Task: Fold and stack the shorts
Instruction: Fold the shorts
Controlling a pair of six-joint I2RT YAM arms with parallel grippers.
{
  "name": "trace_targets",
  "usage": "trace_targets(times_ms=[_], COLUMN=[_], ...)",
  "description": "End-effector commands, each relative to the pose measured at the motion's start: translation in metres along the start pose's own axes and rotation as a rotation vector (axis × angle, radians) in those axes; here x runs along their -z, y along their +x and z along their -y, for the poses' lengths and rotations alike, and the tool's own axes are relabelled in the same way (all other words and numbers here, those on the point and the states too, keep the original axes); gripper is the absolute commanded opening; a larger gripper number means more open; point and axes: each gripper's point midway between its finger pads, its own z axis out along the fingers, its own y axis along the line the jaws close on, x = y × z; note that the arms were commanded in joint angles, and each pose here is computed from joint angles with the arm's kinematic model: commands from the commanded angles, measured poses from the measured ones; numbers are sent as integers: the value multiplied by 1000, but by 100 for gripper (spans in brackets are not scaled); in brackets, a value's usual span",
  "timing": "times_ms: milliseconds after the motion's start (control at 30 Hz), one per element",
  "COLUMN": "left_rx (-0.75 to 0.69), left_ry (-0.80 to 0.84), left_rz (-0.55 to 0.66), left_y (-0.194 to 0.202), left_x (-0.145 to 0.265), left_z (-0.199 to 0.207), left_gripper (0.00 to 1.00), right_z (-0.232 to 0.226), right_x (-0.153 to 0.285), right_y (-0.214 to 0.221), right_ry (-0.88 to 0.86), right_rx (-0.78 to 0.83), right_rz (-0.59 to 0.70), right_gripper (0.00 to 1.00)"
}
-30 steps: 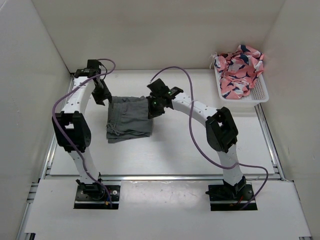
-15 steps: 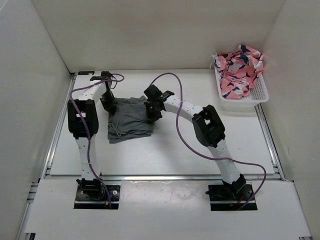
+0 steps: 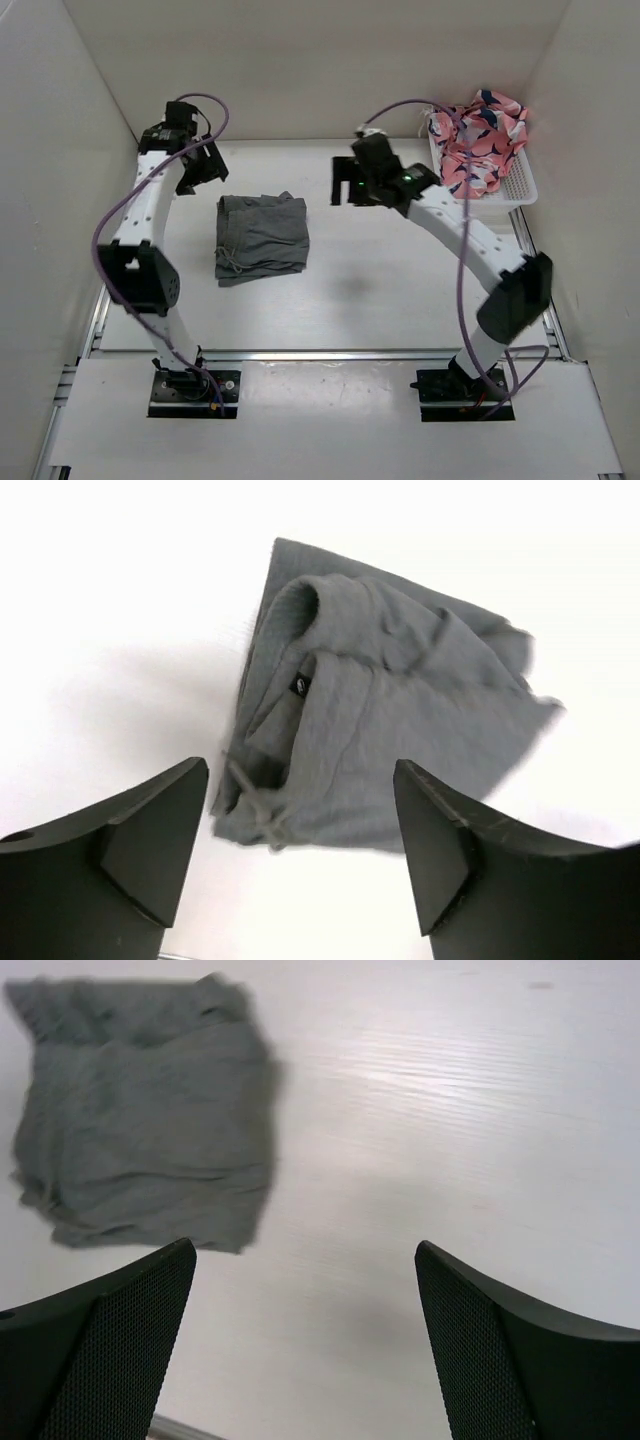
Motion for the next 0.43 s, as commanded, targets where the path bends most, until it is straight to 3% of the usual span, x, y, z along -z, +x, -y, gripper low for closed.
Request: trace_targets(times_ms=[0, 133, 400], left_rx=[-29, -37, -21], left_ry=[104, 225, 262], left_rz=[82, 212, 257], left_y=[4, 20, 64], left_x=[55, 107, 125], left_z=[2, 0, -20], left_gripper=[88, 89, 89], right_z=[87, 145, 187], right_x=[22, 47, 80], right_y=[10, 32, 62], right_ry=[236, 342, 405], right_rx=[-53, -115, -177], right_rz=[25, 4, 8], right_gripper=[94, 94, 91])
